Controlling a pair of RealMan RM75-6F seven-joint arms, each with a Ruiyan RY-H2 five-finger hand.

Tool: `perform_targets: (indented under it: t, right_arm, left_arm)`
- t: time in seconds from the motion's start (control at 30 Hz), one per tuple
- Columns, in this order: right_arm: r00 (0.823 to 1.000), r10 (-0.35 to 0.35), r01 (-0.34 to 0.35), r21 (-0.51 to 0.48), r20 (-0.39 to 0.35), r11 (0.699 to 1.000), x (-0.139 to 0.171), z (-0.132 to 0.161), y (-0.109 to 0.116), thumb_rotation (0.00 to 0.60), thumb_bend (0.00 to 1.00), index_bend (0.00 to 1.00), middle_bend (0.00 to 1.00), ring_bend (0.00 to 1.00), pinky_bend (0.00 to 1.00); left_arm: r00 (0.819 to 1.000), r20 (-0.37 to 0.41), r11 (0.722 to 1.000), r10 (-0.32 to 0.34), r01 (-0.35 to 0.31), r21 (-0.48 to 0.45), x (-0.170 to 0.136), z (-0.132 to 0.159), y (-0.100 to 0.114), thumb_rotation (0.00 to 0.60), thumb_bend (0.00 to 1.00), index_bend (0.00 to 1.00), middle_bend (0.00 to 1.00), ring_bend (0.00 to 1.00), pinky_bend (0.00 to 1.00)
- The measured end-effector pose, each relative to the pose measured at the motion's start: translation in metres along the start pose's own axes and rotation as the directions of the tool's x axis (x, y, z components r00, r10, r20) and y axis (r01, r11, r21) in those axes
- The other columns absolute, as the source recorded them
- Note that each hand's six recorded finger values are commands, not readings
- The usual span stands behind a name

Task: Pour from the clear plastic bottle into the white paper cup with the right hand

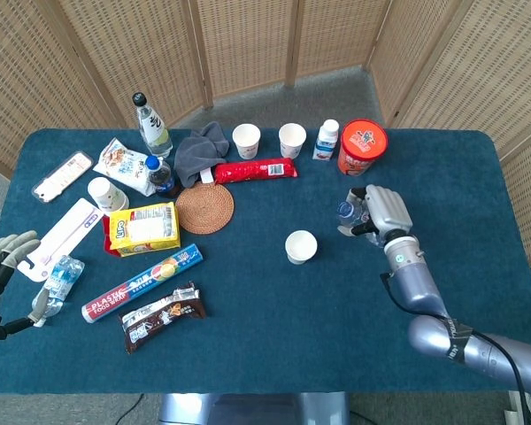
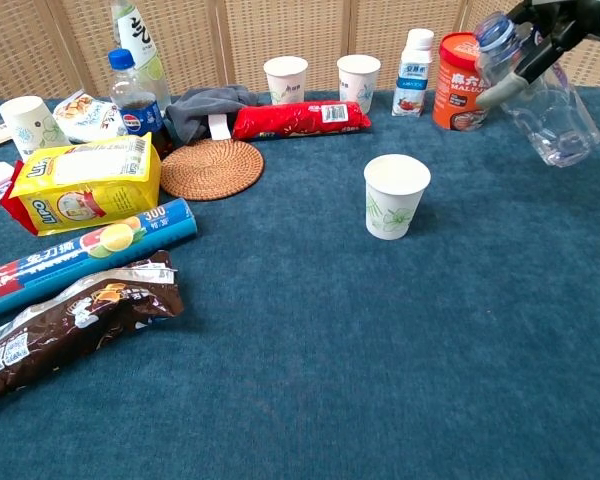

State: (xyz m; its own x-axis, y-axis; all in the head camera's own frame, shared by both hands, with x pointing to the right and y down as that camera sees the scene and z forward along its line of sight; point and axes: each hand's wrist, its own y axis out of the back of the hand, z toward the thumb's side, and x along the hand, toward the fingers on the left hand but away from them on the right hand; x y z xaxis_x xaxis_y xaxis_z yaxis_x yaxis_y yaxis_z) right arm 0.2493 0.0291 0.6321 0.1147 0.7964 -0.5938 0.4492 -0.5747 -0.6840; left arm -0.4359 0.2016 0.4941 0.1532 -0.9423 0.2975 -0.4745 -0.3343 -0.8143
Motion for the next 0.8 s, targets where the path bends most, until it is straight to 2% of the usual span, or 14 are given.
perform_targets:
  t: [0.2,0.43,0.8]
  right_arm:
    - [1.0,0.003,-0.003,-0.177,0.0,0.984,0.005,-0.012,0.004,0.6,0.19,0.68,0.65,0.54,0.43]
    - [1.0,-0.008,0.005,-0.345,-0.008,0.939,0.011,-0.028,0.006,0.6,0.19,0.67,0.65,0.53,0.42]
    - [0.999,-0.022,0.0,-0.482,-0.039,0.876,0.02,-0.053,0.002,0.6,0.18,0.66,0.64,0.5,0.4]
  left_arm:
    - [1.0,-0.006,1.0,0.002,-0.002,0.003,0.0,0.0,0.002,0.455,0.5,0.13,0.13,0.1,0.07]
    - [1.0,-0.014,1.0,0.007,-0.007,0.005,-0.001,-0.001,0.004,0.455,0.5,0.13,0.13,0.1,0.07]
    - [1.0,-0.023,1.0,0.014,-0.014,0.014,-0.004,0.0,0.009,0.456,0.5,0.13,0.13,0.1,0.07]
